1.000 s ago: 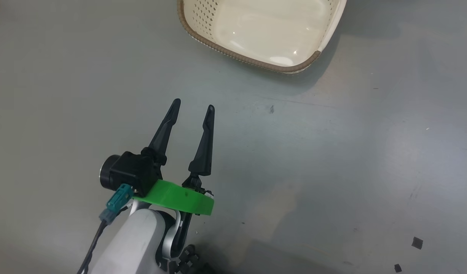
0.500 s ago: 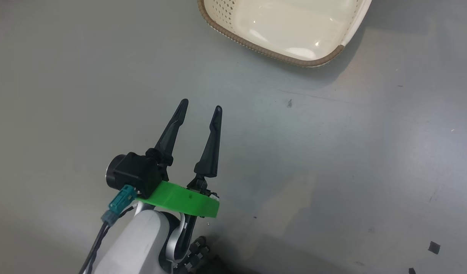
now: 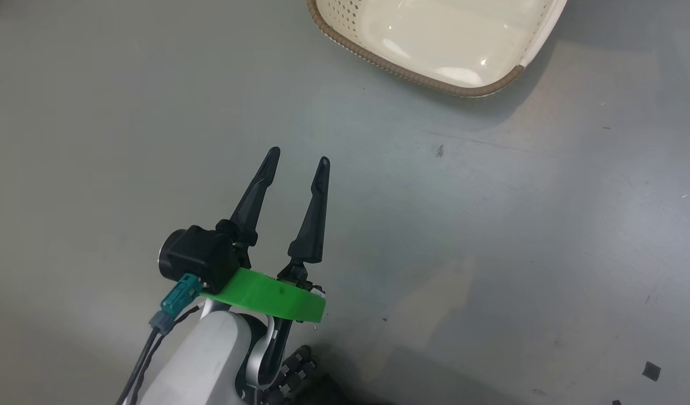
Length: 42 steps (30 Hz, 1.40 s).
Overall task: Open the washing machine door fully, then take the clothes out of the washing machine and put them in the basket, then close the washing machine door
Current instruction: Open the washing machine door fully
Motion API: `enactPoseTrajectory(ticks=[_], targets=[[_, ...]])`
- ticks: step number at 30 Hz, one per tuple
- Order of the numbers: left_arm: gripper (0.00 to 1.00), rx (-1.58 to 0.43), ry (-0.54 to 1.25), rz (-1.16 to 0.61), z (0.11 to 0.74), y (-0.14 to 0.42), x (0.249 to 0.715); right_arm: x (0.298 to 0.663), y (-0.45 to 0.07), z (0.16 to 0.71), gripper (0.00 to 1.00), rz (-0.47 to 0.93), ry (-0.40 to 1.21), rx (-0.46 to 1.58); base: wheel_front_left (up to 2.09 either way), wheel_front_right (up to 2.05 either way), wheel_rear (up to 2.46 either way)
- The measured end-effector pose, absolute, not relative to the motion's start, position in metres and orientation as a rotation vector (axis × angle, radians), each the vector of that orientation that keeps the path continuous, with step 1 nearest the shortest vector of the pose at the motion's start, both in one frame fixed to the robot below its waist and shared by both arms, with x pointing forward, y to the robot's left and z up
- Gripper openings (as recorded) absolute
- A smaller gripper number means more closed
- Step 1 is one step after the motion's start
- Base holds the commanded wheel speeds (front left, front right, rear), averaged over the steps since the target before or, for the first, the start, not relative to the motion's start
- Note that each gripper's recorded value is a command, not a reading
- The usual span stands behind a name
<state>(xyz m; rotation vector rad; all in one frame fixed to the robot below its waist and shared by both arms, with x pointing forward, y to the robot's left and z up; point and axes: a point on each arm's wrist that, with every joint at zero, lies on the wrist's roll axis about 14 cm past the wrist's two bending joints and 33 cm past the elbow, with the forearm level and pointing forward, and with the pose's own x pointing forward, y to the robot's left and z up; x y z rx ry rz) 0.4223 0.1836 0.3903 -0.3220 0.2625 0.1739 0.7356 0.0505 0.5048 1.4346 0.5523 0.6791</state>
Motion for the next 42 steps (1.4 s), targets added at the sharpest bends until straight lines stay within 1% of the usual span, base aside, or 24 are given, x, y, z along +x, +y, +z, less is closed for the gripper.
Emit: enactPoseTrajectory(ticks=[11, 27, 42], targets=[[1.0, -0.326, 0.262, 0.18, 0.391, 0.185, 0.421, 0.732, 0.06, 0.501, 0.0, 0.739, 0.664, 1.469, 0.0, 0.0, 0.0], [1.0, -0.33, 0.251, 0.179, 0.394, 0.185, 0.423, 0.729, 0.061, 0.499, 0.0, 0.748, 0.722, 1.457, 0.0, 0.0, 0.0], [1.0, -0.334, 0.226, 0.175, 0.404, 0.185, 0.423, 0.71, 0.063, 0.5, 0.0, 0.772, 0.807, 1.429, 0.0, 0.0, 0.0]])
